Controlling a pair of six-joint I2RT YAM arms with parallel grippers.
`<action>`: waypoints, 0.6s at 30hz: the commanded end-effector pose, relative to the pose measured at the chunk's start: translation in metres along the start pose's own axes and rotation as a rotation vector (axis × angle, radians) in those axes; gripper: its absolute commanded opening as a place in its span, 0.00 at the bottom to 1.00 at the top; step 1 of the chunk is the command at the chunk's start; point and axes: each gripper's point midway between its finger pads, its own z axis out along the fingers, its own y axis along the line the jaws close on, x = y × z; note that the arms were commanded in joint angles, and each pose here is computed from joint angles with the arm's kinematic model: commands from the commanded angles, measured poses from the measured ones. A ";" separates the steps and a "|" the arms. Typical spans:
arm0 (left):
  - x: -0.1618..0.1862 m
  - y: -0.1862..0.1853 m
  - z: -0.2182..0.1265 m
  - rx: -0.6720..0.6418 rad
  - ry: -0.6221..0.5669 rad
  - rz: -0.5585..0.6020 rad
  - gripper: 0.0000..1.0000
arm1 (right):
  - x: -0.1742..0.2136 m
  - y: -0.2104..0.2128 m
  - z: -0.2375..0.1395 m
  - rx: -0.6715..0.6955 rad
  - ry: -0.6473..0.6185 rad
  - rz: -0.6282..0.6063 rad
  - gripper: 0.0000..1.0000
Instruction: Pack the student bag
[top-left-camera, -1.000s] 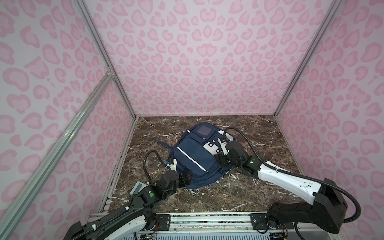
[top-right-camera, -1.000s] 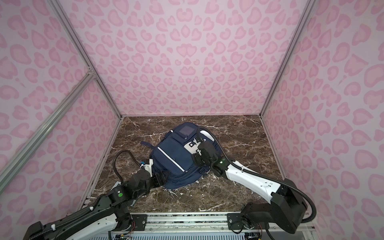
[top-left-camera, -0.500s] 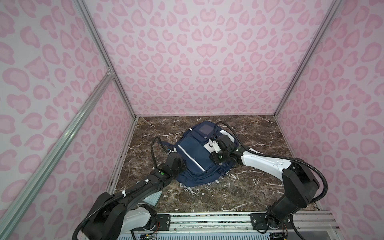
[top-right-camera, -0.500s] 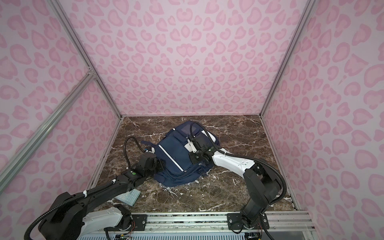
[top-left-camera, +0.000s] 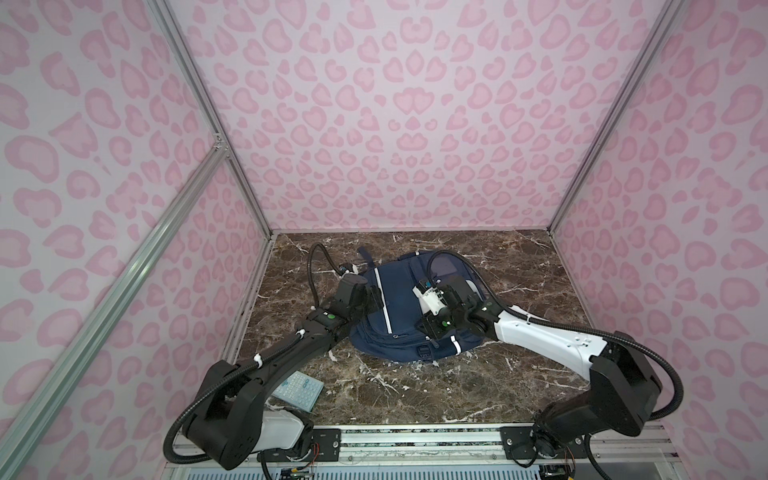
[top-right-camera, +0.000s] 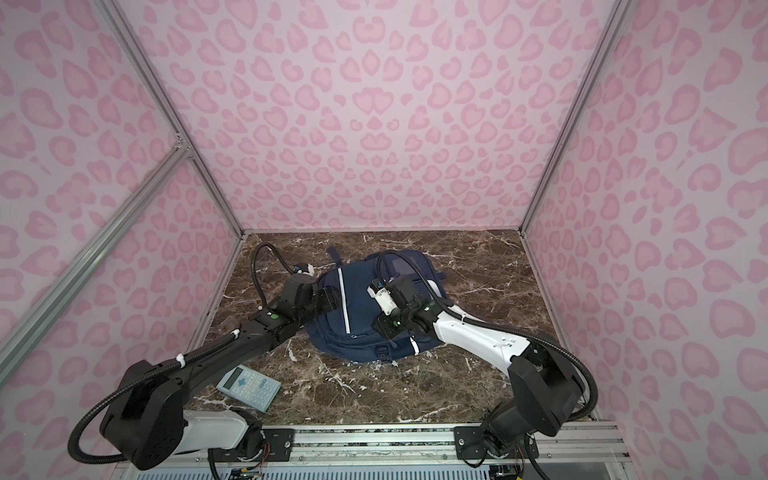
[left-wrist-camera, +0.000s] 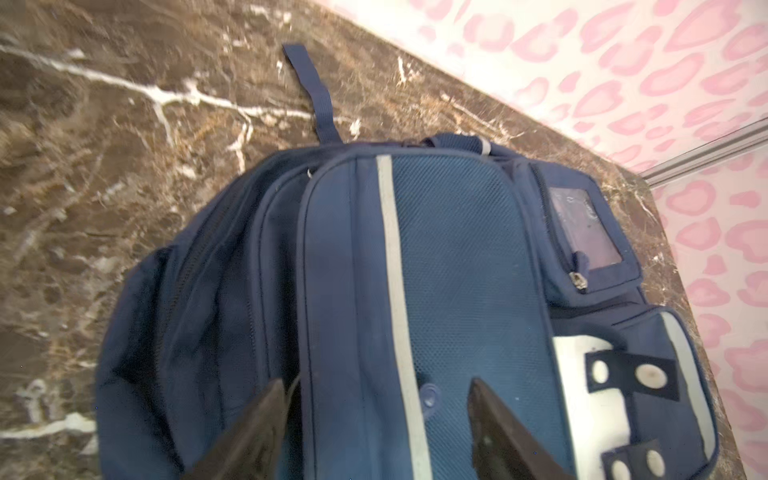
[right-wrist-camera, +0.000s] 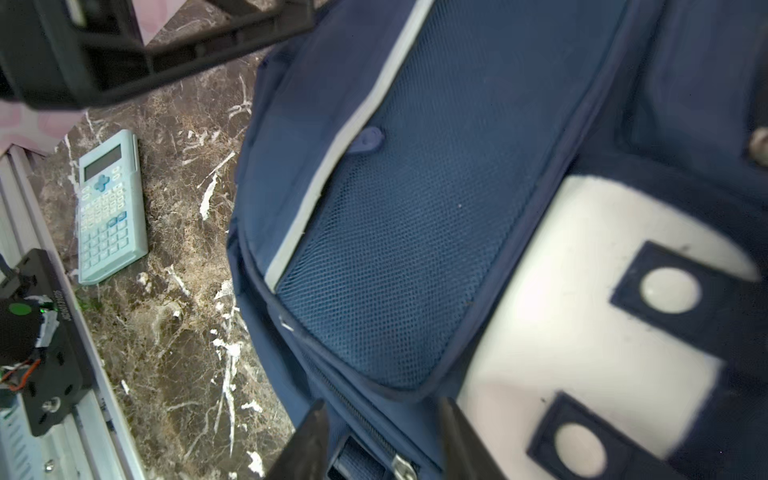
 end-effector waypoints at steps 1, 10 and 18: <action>-0.001 0.012 -0.021 -0.040 -0.027 0.049 0.72 | 0.001 -0.028 -0.013 0.231 -0.015 -0.133 0.57; 0.079 -0.024 -0.059 0.343 0.134 -0.060 0.78 | -0.011 -0.035 -0.004 0.295 0.025 -0.494 0.75; 0.106 -0.021 -0.060 0.303 0.166 -0.051 0.95 | 0.002 -0.016 0.021 0.222 0.102 -0.682 0.71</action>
